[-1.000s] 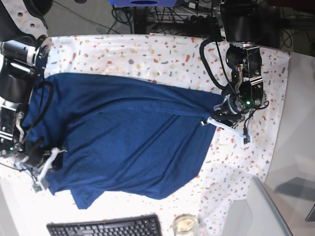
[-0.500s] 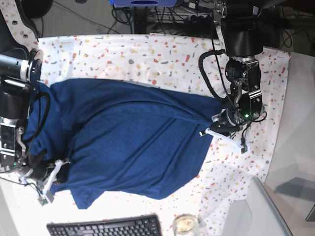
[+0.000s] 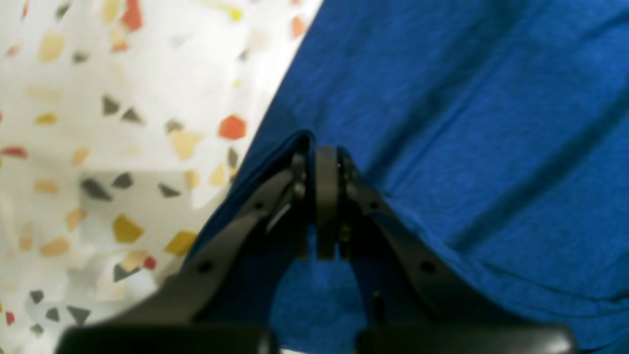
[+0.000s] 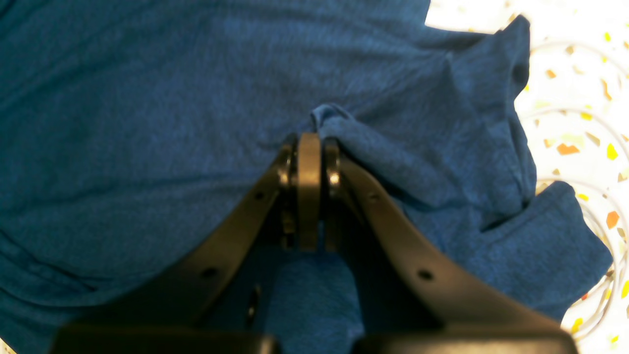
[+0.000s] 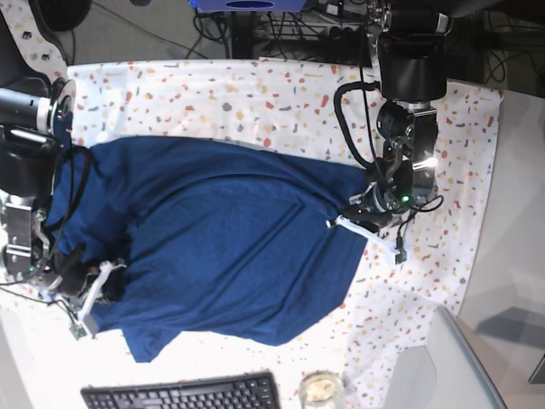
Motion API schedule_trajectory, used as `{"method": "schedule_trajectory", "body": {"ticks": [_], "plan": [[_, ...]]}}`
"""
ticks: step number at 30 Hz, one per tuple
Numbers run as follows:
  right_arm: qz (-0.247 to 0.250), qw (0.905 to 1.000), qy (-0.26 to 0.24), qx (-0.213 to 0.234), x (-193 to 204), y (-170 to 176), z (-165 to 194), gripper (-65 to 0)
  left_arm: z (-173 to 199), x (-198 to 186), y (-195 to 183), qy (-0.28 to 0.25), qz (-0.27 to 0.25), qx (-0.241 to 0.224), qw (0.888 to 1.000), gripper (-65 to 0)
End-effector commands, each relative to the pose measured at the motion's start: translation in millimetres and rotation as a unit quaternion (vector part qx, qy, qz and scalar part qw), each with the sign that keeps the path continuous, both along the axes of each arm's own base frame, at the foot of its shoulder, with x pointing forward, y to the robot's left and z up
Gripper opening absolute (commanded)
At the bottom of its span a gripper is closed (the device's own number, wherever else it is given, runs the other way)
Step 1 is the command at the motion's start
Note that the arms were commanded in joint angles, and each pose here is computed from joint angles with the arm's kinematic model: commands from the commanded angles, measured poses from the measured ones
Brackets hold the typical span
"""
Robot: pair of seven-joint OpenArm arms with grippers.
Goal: Layout the t-shirt on the table in an organized manner, then fold the t-shirt properly
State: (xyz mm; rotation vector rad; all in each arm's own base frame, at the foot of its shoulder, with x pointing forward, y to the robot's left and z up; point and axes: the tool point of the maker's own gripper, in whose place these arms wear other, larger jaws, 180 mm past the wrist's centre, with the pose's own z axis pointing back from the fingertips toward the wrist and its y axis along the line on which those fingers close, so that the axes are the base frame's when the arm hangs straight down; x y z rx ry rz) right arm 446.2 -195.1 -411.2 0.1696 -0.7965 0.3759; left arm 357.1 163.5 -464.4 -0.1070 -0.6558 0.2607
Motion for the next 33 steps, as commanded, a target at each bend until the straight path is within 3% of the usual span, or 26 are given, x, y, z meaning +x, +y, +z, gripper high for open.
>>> {"method": "schedule_trajectory", "body": {"ticks": [1,6,8,14,16,17,23,25,33], "plan": [[-0.004,0.9993,-0.036,0.006,18,-4,24,-65.0,17,18,3,-0.030,0.001,0.002,1.000,-65.0],[-0.007,0.9993,-0.037,0.008,17,-5,24,-65.0,13,20,5,-0.022,0.006,-0.001,1.000,-65.0],[-0.007,0.9992,-0.038,0.007,18,-5,25,-61.4,16,25,5,-0.025,0.006,-0.002,1.000,-65.0],[-0.022,0.9979,-0.061,-0.007,2,-21,30,-23.9,20,31,5,-0.030,0.007,-0.003,1.000,-65.0],[-0.064,0.9945,-0.082,-0.011,-13,-48,38,-17.3,23,35,4,-0.034,0.007,-0.004,0.999,-65.0],[-0.079,0.9935,-0.079,-0.018,-22,-60,38,-16.7,24,36,4,-0.035,0.007,-0.004,0.999,-61.9],[-0.168,0.9837,-0.025,-0.059,-97,-124,17,-19.1,26,37,5,-0.039,0.007,-0.004,0.999,-9.9],[-0.180,0.9814,-0.015,-0.067,-115,-133,11,-19.1,28,38,6,-0.043,0.009,-0.003,0.999,0.0],[-0.229,0.9703,0.013,-0.076,-165,-163,-4,-19.1,65,30,4,-0.119,0.003,0.013,0.993,0.0]]}}
